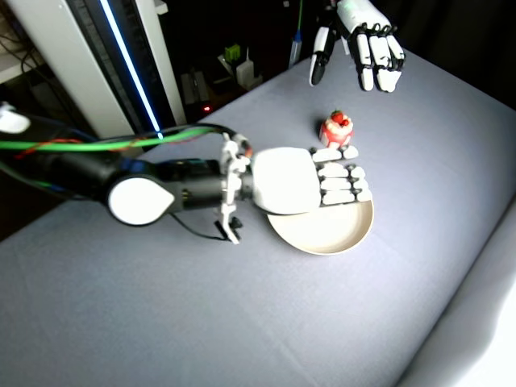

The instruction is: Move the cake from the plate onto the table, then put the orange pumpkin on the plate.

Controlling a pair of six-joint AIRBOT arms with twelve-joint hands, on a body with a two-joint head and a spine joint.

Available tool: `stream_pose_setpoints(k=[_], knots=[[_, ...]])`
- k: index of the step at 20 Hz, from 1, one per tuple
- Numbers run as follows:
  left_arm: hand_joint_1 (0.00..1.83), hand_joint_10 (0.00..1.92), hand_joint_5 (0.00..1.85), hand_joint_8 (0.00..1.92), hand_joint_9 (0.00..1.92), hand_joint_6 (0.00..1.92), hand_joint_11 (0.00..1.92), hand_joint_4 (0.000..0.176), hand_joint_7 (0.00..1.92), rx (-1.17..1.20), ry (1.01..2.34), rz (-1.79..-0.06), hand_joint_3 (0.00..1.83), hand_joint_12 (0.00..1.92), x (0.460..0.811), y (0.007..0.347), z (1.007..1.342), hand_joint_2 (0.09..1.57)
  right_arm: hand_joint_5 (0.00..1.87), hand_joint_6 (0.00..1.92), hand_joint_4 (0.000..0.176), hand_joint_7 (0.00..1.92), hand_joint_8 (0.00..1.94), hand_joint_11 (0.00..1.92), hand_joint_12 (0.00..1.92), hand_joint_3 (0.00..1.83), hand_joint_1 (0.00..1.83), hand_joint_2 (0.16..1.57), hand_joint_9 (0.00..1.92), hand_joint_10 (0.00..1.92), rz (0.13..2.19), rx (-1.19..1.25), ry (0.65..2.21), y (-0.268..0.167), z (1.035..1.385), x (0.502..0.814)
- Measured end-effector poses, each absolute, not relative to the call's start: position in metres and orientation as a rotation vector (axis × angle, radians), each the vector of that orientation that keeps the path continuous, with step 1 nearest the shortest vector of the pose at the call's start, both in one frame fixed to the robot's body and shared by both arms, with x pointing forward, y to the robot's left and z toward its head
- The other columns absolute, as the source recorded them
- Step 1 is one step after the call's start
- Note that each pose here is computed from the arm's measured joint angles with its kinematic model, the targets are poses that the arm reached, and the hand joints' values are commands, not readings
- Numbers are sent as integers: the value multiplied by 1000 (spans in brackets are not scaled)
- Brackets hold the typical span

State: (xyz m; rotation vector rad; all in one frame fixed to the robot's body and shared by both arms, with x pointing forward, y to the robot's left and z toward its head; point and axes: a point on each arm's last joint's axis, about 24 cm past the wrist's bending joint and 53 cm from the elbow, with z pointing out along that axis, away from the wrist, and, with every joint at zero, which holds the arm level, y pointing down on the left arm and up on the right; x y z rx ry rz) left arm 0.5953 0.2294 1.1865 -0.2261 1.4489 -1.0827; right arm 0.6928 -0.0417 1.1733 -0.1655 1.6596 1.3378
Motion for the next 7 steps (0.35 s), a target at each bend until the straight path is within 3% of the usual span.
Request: stream_pose_setpoints(k=[2, 3, 4, 5, 6, 7], knots=[[890, 1, 99, 0, 175, 0, 0, 64, 117, -234, 1441, -1086, 10, 1082, 594, 231, 1188, 855, 0, 0, 112, 0, 0, 0, 0, 8, 736, 902, 0, 0, 1351, -111, 1641, -66, 1178, 690], [909, 3, 52, 1, 152, 3, 0, 91, 98, -230, 1424, -1093, 6, 963, 592, 231, 1191, 851, 0, 0, 95, 0, 0, 0, 0, 4, 767, 899, 0, 0, 1388, -55, 1591, -87, 1192, 685], [909, 3, 52, 1, 152, 3, 0, 91, 98, -238, 1417, -1100, 6, 963, 591, 231, 1192, 851, 0, 0, 95, 0, 0, 0, 0, 4, 767, 899, 0, 0, 1402, -49, 1562, -94, 1199, 680], [852, 2, 7, 0, 108, 0, 0, 56, 74, -235, 1403, -1110, 15, 784, 589, 232, 1195, 875, 0, 0, 131, 14, 5, 0, 0, 0, 742, 855, 3, 1, 1425, -34, 1504, -107, 1215, 672], [852, 2, 7, 0, 108, 0, 0, 56, 74, -236, 1391, -1119, 15, 784, 588, 232, 1198, 875, 0, 0, 131, 14, 5, 0, 0, 0, 742, 855, 3, 1, 1435, -37, 1465, -114, 1224, 664], [743, 0, 0, 1, 9, 0, 0, 58, 22, -241, 1374, -1123, 19, 377, 588, 234, 1201, 883, 40, 4, 82, 61, 6, 30, 18, 1, 701, 914, 57, 10, 1450, -37, 1422, -122, 1232, 654]])
